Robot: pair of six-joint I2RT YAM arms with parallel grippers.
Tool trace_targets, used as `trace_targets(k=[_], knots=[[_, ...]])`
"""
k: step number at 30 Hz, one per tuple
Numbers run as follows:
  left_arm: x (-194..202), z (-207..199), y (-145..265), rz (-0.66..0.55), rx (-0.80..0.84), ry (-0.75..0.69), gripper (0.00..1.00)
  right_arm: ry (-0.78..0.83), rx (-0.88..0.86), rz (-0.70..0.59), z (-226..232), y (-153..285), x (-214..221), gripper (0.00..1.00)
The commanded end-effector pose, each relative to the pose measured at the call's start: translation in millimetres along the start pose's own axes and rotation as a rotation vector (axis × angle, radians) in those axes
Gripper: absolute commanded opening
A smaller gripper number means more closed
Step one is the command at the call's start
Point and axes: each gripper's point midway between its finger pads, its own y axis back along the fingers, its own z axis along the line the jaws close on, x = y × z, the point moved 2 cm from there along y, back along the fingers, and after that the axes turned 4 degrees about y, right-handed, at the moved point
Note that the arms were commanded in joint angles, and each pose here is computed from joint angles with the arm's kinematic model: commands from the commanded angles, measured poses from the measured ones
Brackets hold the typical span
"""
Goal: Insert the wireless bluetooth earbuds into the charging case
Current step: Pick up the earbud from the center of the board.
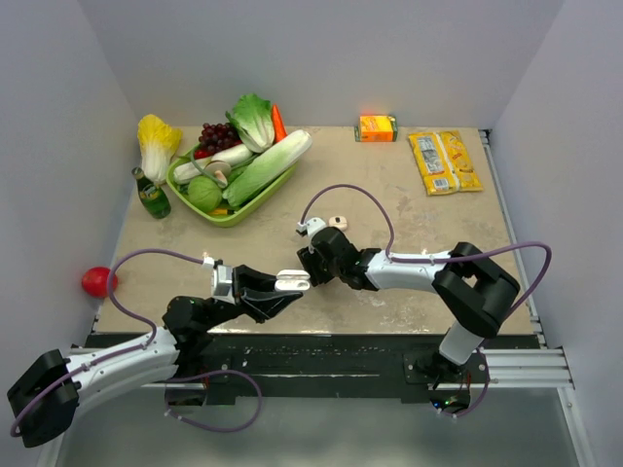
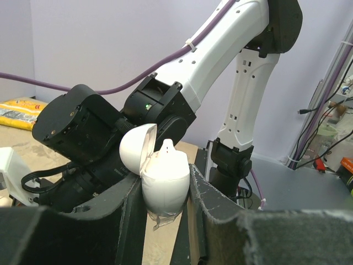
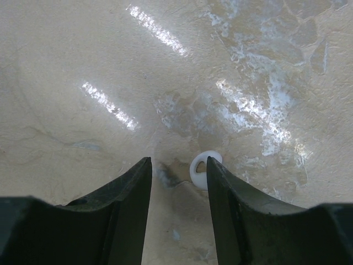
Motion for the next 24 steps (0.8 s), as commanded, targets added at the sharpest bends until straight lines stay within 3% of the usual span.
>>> trace_targets(k=[1,13,24], knots=[[3,-2,9,-0.028,0.004,0.003,0.0,-0.013,0.043,0.018,-7,-5,1,0.46],[4,-1,9,-0.021,0.002,0.004,0.0,-0.026,0.102,0.029,-20,-3,5,0.43],[5,-2,8,-0.019,0.005,0.007,0.0,-0.027,0.125,0.002,-24,0,-1,0.3]])
